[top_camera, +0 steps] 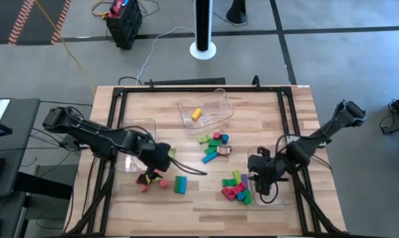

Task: Sort blocks by size
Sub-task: Put the light green cylindrical block into the top transparent bin

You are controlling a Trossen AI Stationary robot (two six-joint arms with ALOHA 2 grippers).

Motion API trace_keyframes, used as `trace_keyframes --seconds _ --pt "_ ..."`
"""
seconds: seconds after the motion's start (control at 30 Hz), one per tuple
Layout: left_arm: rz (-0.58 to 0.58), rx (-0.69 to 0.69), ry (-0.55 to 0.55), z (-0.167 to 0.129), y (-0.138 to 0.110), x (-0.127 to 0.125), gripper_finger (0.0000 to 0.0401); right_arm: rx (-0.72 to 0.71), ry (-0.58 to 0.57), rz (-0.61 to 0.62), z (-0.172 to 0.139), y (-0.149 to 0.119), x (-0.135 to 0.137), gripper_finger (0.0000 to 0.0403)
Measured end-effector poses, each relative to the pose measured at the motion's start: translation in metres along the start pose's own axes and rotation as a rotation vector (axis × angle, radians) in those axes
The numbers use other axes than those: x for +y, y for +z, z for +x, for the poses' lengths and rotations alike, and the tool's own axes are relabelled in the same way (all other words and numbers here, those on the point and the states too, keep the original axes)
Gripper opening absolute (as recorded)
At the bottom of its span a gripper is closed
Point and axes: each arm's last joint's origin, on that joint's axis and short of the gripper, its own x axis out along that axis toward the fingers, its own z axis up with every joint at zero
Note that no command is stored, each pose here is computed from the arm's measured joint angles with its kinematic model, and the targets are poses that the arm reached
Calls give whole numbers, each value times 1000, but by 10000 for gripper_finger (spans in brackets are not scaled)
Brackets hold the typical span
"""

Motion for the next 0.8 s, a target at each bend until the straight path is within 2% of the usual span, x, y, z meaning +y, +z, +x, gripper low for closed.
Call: trace_keyframes --seconds 0.33,0.8 --pt "-31 102 30 24 -26 -19 214 -39 -19 -41 3 14 -11 177" --pt "31 79 84 36 -34 -34 214 -57 -35 -61 5 21 -18 177"
